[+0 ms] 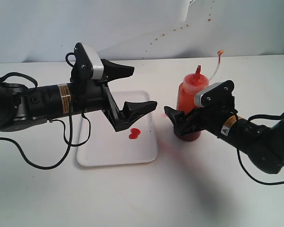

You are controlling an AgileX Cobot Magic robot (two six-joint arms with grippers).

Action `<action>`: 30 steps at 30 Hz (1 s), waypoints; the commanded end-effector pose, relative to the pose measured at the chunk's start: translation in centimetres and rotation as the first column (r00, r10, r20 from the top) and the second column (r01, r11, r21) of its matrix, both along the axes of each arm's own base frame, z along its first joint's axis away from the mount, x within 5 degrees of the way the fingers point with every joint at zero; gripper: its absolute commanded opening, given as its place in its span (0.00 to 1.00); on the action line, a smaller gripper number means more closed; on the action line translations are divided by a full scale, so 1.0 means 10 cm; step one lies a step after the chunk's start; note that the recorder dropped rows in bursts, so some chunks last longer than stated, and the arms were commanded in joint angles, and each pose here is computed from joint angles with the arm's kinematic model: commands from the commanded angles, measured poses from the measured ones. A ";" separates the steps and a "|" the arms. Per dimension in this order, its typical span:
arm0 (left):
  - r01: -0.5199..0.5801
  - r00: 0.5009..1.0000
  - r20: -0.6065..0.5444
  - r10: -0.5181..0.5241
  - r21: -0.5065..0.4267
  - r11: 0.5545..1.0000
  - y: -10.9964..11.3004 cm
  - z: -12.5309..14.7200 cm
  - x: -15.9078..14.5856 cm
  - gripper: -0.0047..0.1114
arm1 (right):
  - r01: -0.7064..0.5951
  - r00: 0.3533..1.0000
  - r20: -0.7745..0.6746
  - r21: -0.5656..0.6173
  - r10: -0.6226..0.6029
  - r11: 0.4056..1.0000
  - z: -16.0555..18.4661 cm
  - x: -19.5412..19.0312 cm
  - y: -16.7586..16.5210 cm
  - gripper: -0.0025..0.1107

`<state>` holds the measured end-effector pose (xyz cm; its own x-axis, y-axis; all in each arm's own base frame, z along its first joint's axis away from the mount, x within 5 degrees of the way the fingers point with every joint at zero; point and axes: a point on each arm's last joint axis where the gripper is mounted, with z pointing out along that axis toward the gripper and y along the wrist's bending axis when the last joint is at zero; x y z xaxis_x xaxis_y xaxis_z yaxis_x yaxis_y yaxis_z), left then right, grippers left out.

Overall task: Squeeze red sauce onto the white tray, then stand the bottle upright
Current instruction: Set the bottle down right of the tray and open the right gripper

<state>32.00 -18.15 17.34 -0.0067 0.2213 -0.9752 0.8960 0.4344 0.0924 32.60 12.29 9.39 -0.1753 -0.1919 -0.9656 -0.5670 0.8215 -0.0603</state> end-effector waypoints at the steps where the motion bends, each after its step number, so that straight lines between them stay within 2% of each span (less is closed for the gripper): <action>1: -0.002 1.000 0.019 0.002 -0.017 1.000 0.00 0.06 0.00 0.94 | -0.002 1.000 0.014 0.000 0.002 1.000 0.00 0.02 -0.01 0.81; 9: 0.000 1.000 0.019 0.000 -0.016 1.000 0.00 0.06 0.00 0.94 | -0.002 1.000 0.028 0.015 0.002 1.000 0.03 0.02 -0.01 0.81; 13: 0.000 1.000 0.019 0.000 -0.016 1.000 0.00 0.06 0.00 0.94 | -0.009 0.999 0.034 0.038 0.007 0.999 0.11 0.01 0.00 0.95; 22: 0.001 1.000 0.029 -0.001 -0.015 1.000 0.00 0.08 0.00 0.94 | -0.075 0.996 0.051 0.109 0.070 0.991 0.48 -0.05 0.05 0.95; 30: 0.012 0.999 0.043 -0.012 -0.010 1.000 0.00 0.11 -0.01 0.94 | -0.032 0.998 0.056 0.039 0.030 0.999 0.86 -0.10 -0.02 0.95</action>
